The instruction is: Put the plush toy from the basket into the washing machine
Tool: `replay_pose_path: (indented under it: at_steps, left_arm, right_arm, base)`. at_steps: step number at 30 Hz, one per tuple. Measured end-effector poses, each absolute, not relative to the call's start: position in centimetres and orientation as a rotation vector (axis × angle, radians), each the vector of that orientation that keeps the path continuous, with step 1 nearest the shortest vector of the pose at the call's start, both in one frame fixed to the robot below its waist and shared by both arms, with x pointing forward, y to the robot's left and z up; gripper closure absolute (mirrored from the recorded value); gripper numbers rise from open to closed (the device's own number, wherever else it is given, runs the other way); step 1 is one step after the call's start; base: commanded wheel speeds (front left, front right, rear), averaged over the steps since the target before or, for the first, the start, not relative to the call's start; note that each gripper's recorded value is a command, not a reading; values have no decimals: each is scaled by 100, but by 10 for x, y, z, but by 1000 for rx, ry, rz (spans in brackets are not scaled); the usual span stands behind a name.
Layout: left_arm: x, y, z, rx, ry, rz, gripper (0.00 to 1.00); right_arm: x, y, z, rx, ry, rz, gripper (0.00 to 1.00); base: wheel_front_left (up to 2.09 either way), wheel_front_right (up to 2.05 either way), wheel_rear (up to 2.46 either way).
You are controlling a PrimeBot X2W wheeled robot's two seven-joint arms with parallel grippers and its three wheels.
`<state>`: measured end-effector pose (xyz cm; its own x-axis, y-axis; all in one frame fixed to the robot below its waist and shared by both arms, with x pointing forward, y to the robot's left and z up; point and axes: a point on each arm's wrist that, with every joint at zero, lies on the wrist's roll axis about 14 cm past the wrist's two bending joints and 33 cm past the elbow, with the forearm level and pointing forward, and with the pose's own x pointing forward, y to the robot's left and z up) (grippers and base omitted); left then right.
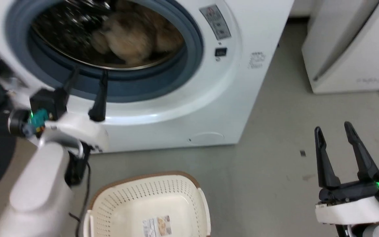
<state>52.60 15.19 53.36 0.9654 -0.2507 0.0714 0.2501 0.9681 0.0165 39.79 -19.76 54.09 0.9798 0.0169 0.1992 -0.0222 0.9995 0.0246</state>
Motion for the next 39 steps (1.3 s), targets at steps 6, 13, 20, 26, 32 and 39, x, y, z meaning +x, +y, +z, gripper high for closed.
replay_pose_path:
  at_steps: [6,13,20,26,32,39]
  left_arm:
    - [472,167,541,-57,-111,-169,0]
    - [415,177,534,-106,-120,-84,0]
    - [380,180,514,-118,-79,-21,0]
    - [367,178,505,-116,-59,-7,0]
    - [365,177,506,-97,-68,-6,0]
    - [365,174,511,-92,-86,-20,100]
  right_arm:
    - [388,-188,555,37,-239,48,0]
    - [379,-177,565,46,-268,82,0]
    - [374,-169,567,52,-272,105,0]
    - [371,-165,561,60,-254,117,0]
    - [371,-161,558,64,-242,127,0]
    - [371,-160,557,64,-241,130,100]
  base:
    - [0,0,0]
    - [0,0,0]
    - [0,0,0]
    - [0,0,0]
    - [0,0,0]
    - [0,0,0]
